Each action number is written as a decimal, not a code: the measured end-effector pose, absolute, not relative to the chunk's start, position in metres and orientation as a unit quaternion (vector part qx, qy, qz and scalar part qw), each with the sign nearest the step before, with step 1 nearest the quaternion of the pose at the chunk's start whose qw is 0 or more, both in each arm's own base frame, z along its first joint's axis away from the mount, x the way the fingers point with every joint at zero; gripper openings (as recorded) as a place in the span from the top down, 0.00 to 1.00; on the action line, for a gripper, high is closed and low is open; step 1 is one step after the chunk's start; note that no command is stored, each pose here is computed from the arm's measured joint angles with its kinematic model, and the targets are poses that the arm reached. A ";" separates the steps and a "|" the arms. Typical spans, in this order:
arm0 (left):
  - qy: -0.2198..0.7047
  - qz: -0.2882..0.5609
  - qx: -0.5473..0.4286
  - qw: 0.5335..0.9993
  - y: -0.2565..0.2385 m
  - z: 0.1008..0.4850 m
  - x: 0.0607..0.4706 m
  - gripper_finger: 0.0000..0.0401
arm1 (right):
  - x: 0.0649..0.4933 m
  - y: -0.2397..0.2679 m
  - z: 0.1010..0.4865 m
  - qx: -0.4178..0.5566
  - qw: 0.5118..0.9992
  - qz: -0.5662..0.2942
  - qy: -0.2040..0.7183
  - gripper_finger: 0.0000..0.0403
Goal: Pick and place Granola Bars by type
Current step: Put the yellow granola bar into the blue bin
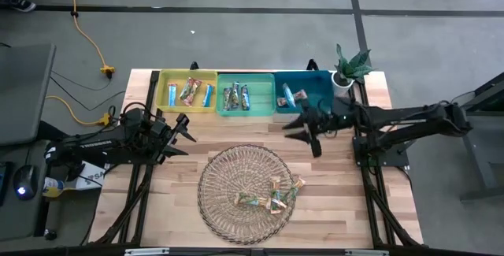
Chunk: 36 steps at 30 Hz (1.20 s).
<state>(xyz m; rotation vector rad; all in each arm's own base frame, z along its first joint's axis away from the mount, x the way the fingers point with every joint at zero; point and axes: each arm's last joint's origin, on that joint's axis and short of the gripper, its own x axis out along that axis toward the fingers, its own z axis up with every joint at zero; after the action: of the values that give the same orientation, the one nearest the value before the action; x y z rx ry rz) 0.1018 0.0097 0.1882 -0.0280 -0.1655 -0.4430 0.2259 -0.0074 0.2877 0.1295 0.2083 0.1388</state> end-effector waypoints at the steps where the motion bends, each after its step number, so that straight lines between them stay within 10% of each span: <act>1: -0.082 -0.220 -0.014 0.972 0.010 0.188 0.102 0.43 | 0.225 -0.001 0.291 0.055 0.988 0.071 0.128 0.72; 16: -0.072 -0.219 -0.019 0.973 0.010 0.186 0.102 0.43 | 0.237 0.061 0.322 -0.055 0.911 0.132 0.388 0.71; 36: -0.072 -0.219 -0.019 0.973 0.010 0.186 0.102 0.43 | 0.276 0.112 0.237 -0.132 0.788 0.253 0.545 0.44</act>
<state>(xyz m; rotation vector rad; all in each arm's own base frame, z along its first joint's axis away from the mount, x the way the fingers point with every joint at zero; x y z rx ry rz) 0.1021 0.0098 0.1863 -0.0385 -0.1462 -0.4425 0.2759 0.1117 0.2370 -0.2835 1.1751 0.5448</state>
